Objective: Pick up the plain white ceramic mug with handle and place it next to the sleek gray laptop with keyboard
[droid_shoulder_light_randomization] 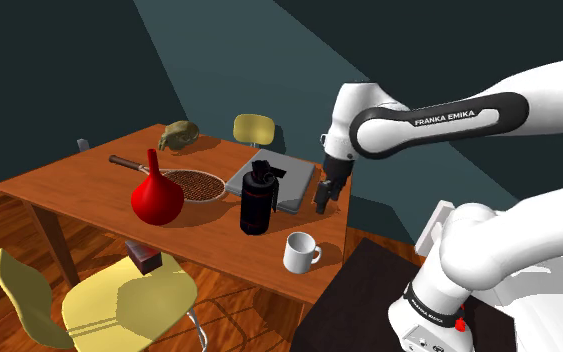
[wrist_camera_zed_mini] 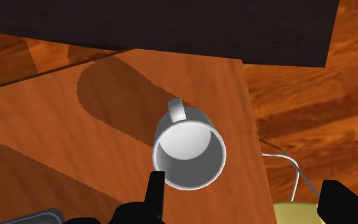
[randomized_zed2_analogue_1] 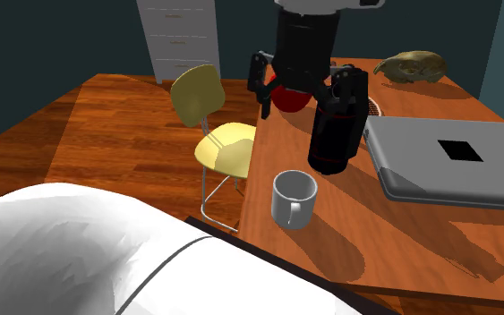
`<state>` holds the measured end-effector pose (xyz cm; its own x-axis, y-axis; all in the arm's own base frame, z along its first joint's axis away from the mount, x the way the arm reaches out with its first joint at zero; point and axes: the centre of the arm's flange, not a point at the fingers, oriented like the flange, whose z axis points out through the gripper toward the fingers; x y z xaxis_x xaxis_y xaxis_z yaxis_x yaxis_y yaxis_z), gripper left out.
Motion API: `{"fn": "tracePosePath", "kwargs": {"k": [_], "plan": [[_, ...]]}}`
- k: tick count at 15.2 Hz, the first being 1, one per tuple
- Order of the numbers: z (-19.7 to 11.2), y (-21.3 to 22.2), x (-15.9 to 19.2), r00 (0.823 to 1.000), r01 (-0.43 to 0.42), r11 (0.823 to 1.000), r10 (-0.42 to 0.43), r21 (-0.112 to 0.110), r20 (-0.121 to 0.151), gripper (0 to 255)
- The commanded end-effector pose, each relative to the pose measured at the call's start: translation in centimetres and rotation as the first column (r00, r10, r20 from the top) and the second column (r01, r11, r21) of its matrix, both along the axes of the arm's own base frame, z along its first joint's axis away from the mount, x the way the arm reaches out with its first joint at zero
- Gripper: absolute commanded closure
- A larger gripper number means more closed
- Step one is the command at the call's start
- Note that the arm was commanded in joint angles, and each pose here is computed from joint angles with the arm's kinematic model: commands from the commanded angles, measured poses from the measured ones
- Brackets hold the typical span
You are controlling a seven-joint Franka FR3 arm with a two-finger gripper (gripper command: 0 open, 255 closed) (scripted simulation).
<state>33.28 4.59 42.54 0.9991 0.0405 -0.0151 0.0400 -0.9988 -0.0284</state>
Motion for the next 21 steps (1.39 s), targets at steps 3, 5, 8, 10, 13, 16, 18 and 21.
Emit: {"fn": "tracePosePath", "kwargs": {"k": [3, 5, 8, 10, 13, 16, 18, 21], "plan": [[-5.2, 1.2, 1.4, 1.000, 0.028, 1.000, -0.028, -0.008, 0.008, 0], [-7.7, 1.8, 2.1, 0.999, 0.041, 0.999, -0.041, -0.012, 0.011, 0], [-11.4, 2.7, 3.1, 0.998, 0.061, 0.998, -0.061, -0.018, 0.016, 0], [-13.9, 3.3, 3.8, 0.997, 0.074, 0.997, -0.074, -0.022, 0.019, 0], [-17.6, 4.1, 4.9, 0.995, 0.094, 0.995, -0.094, -0.027, 0.024, 0], [-19.1, 4.2, 5.0, 0.995, 0.096, 0.995, -0.096, -0.028, 0.024, 0], [-20.1, 4.2, 5.1, 0.995, 0.096, 0.995, -0.096, -0.028, 0.024, 0], [-22.0, 4.2, 5.1, 0.995, 0.096, 0.995, -0.096, -0.028, 0.024, 0]]}}
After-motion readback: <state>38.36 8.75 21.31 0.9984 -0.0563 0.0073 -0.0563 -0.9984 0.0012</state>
